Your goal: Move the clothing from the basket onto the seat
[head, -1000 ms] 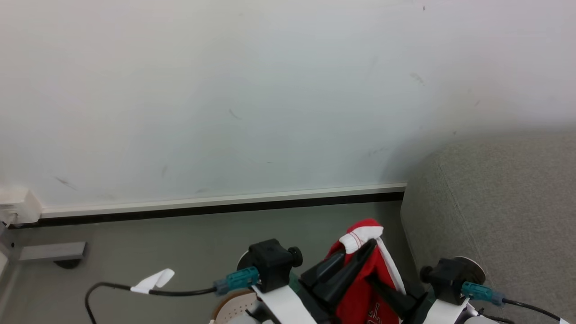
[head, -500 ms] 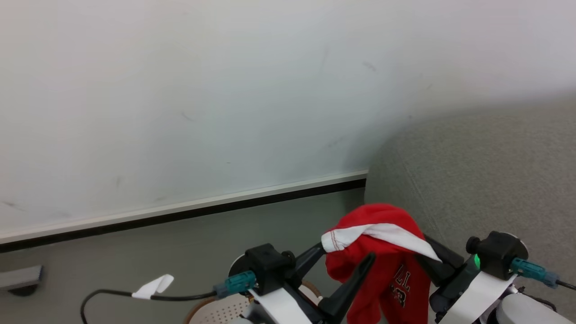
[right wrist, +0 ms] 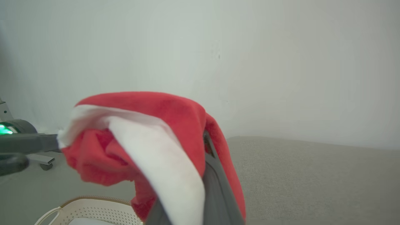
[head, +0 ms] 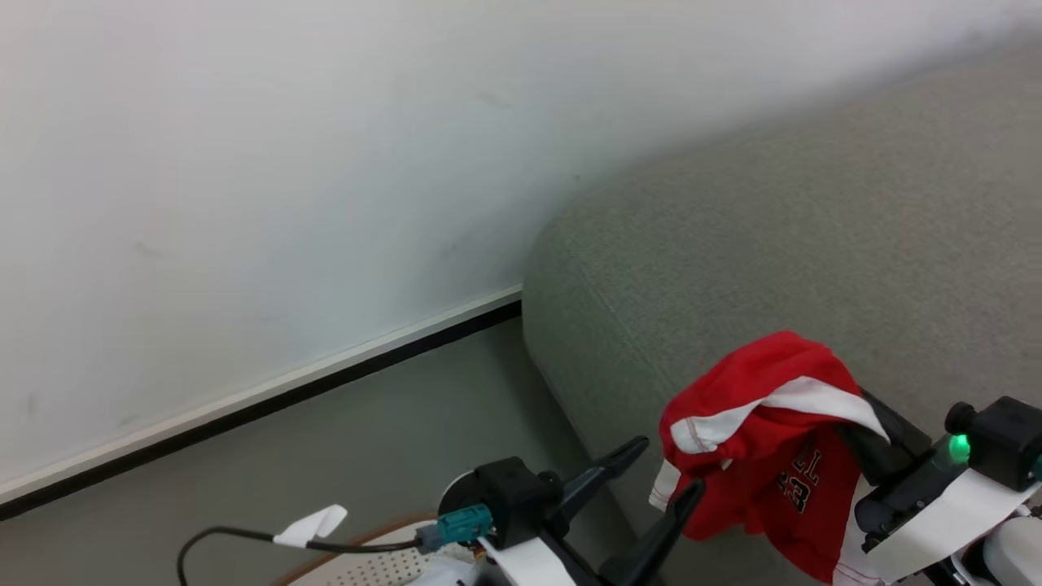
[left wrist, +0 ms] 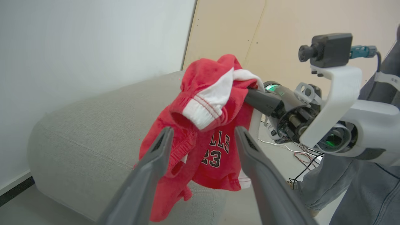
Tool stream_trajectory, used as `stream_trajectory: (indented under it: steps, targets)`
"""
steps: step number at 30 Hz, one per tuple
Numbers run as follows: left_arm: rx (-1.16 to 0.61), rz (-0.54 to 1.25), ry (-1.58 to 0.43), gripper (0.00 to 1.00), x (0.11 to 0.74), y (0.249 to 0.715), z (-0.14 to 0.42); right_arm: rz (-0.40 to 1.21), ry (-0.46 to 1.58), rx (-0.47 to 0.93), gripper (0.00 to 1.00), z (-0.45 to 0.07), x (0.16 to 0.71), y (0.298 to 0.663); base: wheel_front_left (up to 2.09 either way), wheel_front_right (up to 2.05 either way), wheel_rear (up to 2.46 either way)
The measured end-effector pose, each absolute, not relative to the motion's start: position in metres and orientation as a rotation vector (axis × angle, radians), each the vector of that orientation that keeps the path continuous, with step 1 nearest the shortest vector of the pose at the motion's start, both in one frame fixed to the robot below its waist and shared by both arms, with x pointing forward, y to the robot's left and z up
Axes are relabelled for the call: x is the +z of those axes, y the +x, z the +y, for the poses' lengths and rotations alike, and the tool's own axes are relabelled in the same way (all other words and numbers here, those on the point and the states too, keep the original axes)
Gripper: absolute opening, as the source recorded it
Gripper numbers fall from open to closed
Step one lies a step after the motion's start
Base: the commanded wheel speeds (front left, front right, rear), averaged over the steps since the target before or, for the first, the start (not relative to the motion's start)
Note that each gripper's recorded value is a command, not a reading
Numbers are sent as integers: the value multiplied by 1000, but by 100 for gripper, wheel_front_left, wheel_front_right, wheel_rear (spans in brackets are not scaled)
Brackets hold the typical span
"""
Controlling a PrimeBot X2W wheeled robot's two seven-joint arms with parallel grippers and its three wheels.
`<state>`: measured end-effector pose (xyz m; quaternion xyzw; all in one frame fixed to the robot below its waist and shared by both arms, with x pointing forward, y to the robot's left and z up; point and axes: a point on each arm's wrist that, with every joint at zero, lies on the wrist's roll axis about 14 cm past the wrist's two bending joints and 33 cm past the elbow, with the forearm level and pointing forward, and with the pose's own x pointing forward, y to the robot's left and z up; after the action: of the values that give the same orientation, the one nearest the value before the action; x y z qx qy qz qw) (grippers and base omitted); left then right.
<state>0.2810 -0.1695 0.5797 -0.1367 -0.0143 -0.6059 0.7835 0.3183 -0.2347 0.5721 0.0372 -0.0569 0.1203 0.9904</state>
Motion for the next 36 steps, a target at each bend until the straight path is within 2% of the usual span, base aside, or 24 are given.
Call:
stream_trajectory:
  steps: [8, 19, 25, 36]
  targets:
    - [-1426, -10, -310, 100, 576, 264, -198, -133, 64, 76, 0, -283, 577, 287, 0, 0, 0]
    - [-1431, -13, -321, 100, 574, 273, -203, -147, 71, 60, 0, -281, 582, 288, 0, 0, 0]
    - [-1389, -30, -321, 100, 575, 289, -197, -170, 66, 72, 0, -277, 592, 305, 0, 0, 0]
    - [-1333, -39, -311, 100, 567, 335, -186, -176, 50, 111, 0, -268, 597, 361, 0, 0, 0]
